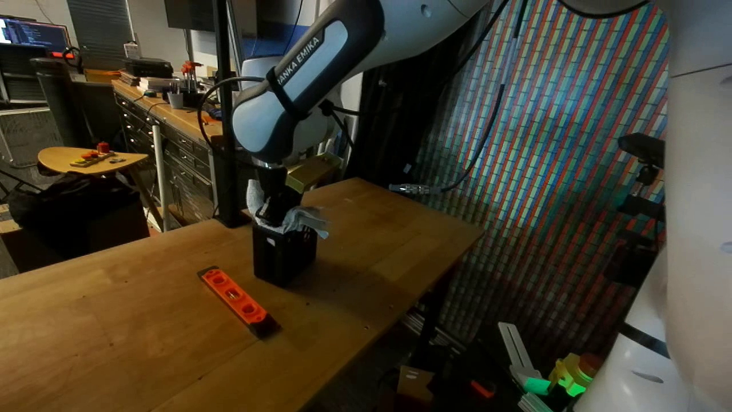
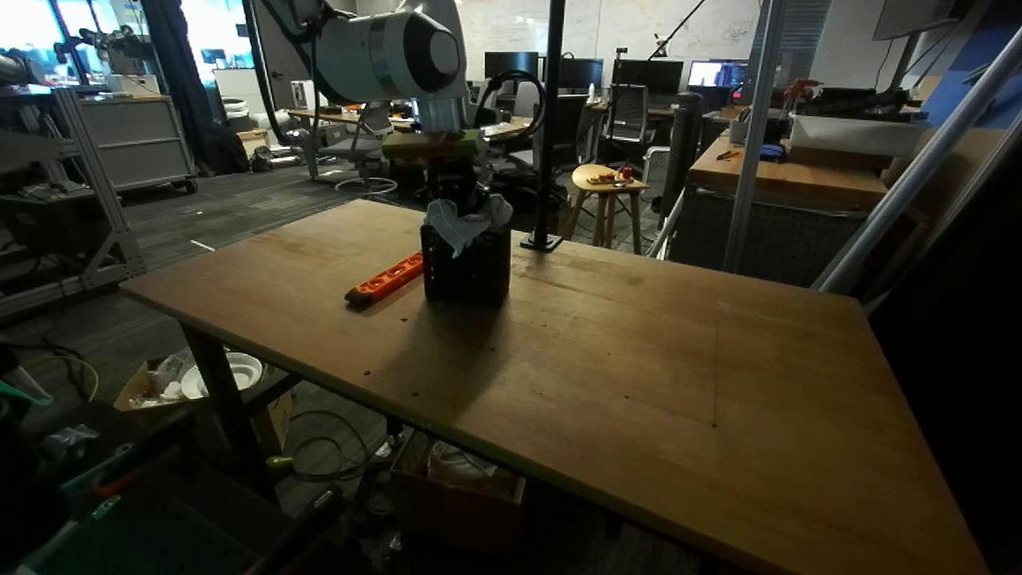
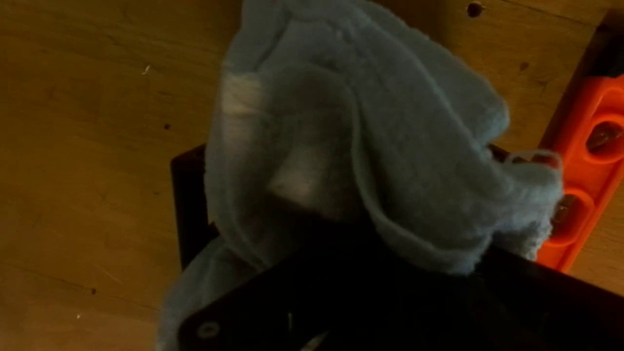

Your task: Put the cloth in the box

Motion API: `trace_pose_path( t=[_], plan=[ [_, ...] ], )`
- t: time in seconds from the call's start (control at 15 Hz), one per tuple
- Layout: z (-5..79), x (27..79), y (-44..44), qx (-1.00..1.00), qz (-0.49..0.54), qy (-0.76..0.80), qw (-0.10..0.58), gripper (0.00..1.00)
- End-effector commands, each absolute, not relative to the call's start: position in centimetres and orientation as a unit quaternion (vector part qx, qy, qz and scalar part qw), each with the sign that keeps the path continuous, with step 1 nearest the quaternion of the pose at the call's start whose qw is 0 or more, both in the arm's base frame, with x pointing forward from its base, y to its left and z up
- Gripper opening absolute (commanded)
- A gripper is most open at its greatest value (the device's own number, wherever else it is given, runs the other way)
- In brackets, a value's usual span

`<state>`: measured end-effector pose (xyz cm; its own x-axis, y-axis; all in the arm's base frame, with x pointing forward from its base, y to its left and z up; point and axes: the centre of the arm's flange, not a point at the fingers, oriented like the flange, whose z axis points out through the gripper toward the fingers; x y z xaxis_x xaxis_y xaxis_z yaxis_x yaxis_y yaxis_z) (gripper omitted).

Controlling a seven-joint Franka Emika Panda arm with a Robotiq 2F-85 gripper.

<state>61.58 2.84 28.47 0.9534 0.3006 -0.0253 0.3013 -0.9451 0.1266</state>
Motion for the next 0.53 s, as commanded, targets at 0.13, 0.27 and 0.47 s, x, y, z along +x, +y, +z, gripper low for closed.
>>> trace_pose_path(
  t=[0.13, 0.27, 0.47],
  plan=[
    [24.3, 62.0, 2.4, 0.987, -0.005, 0.160, 0.010, 0.00],
    [22.8, 62.0, 2.2, 0.987, -0.009, 0.163, -0.009, 0.00],
    [21.3, 62.5, 2.1, 0.984, -0.013, 0.172, -0.039, 0.00]
  ],
)
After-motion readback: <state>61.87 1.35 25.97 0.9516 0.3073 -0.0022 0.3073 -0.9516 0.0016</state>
